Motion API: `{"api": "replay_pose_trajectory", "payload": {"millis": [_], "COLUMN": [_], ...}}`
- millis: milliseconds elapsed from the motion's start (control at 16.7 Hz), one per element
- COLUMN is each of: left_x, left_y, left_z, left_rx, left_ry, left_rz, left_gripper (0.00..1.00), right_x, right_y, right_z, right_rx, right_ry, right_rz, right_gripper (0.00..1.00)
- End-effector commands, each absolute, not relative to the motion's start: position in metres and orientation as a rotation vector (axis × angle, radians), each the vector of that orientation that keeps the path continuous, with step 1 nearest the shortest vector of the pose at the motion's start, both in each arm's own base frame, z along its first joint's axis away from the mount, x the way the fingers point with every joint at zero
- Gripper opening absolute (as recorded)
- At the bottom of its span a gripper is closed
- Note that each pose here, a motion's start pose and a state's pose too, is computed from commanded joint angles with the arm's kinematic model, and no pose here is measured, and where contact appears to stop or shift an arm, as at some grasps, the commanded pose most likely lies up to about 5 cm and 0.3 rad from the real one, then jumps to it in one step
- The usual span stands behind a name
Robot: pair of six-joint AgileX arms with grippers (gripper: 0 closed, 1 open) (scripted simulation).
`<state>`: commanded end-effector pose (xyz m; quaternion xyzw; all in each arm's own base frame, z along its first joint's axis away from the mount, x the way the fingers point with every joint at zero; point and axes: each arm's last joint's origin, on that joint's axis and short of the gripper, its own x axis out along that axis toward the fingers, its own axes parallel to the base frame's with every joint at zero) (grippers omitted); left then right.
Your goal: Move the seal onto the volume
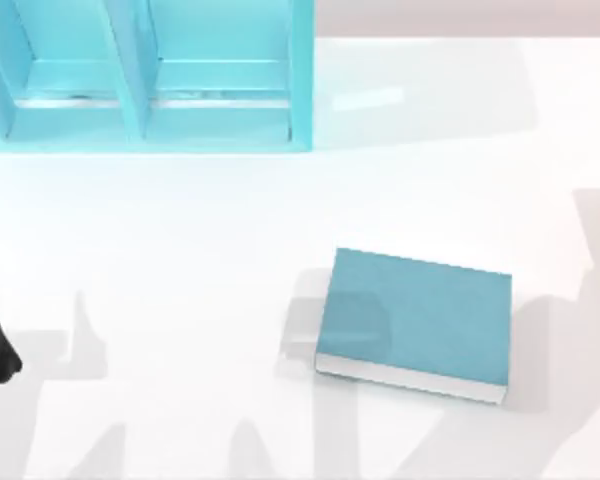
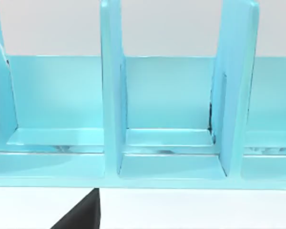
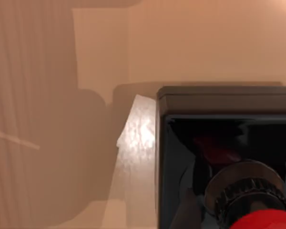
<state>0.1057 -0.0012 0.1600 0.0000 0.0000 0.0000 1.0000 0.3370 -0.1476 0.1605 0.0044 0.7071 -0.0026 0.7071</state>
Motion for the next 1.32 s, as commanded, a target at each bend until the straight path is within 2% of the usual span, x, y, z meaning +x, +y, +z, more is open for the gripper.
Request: {"api": "replay_pose_trajectory", "payload": {"millis": [300, 540, 900, 1320], "left_x": [0.106, 0.106, 0.106, 0.106], "left_y": [-0.001, -0.001, -0.001, -0.001], "left_z": [0.16, 0.16, 0.16, 0.16], "left_rx": [0.0, 0.0, 0.0, 0.0], "left_ry": [0.0, 0.0, 0.0, 0.0], "left_rz": [0.0, 0.0, 0.0, 0.0], "left_gripper": [1.0, 1.0, 1.0, 1.0], "right_x": [0.348, 0.357, 0.34, 0.343], "right_y": [-0.13, -0.074, 0.0, 0.014], "right_z": [0.183, 0.237, 0.309, 0.304], "right_rx": [0.013, 0.017, 0.01, 0.015], "right_ry": [1.559, 1.583, 1.573, 1.575], "right_rz": [-0.018, -0.011, -0.007, -0.01], "right_gripper": [0.0, 0.0, 0.0, 0.0]}}
